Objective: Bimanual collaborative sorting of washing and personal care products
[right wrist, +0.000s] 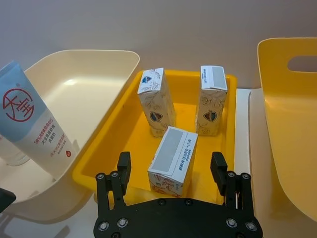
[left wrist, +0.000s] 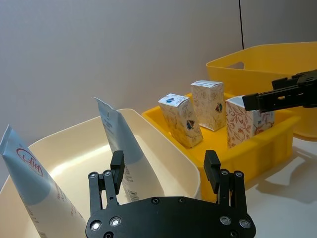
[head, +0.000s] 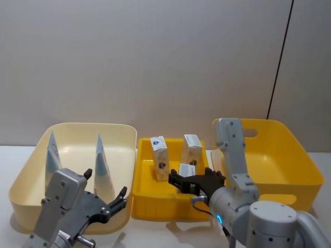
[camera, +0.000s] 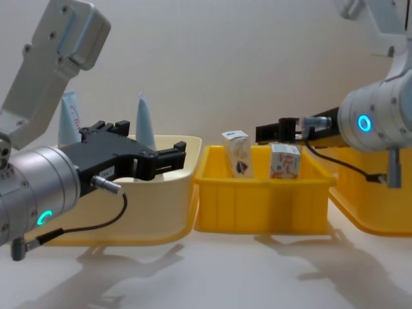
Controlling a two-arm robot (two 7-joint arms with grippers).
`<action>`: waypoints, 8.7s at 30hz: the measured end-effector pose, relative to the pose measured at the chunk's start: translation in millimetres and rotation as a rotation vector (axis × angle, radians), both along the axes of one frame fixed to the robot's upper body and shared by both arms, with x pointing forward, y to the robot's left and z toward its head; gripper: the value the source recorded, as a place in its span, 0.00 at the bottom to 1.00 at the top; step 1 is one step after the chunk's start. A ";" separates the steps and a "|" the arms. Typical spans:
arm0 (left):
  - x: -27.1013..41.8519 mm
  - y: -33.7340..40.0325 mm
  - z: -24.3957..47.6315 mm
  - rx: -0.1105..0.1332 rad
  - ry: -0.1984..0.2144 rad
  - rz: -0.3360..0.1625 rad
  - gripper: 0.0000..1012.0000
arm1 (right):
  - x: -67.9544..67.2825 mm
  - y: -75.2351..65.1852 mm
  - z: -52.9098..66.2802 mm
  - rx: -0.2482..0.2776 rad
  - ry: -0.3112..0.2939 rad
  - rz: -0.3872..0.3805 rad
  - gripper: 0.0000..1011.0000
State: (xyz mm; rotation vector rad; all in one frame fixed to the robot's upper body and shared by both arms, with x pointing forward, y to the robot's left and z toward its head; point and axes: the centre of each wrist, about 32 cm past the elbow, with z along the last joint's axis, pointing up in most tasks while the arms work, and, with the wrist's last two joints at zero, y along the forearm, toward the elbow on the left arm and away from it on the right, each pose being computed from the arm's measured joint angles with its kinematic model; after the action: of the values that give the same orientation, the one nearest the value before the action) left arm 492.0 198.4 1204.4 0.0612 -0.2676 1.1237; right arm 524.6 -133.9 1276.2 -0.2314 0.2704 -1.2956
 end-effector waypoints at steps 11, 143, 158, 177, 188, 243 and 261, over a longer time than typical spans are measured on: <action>0.0 0.0 0.0 0.000 0.000 0.000 0.99 | 10.1 6.0 -1.7 -0.031 0.023 0.008 0.99; 0.0 0.0 0.0 0.000 0.000 0.000 0.99 | 29.8 -125.6 59.5 -0.132 -0.259 -0.154 0.44; 0.0 0.0 0.0 0.000 0.000 0.000 0.99 | 46.7 -106.4 29.2 -0.131 -0.093 -0.113 0.61; 0.0 0.0 0.0 0.000 0.000 0.000 0.99 | 51.4 -99.8 20.1 -0.136 -0.045 -0.101 0.99; 0.0 0.0 0.0 0.000 0.000 0.000 0.99 | 43.1 -103.8 29.7 -0.146 -0.139 -0.112 0.99; 39.5 -9.7 28.1 0.036 0.059 0.133 0.99 | 10.1 -119.6 63.3 -0.147 -0.458 -0.137 0.99; 62.3 -5.5 25.3 0.019 0.074 0.106 0.99 | 9.6 -119.8 63.6 -0.147 -0.461 -0.138 0.99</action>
State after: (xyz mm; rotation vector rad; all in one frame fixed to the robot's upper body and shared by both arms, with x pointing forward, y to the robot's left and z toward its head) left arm 554.3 192.9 1229.7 0.1352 -0.2113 1.2221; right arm 534.3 -253.7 1339.8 -0.0334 -0.2056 -1.4668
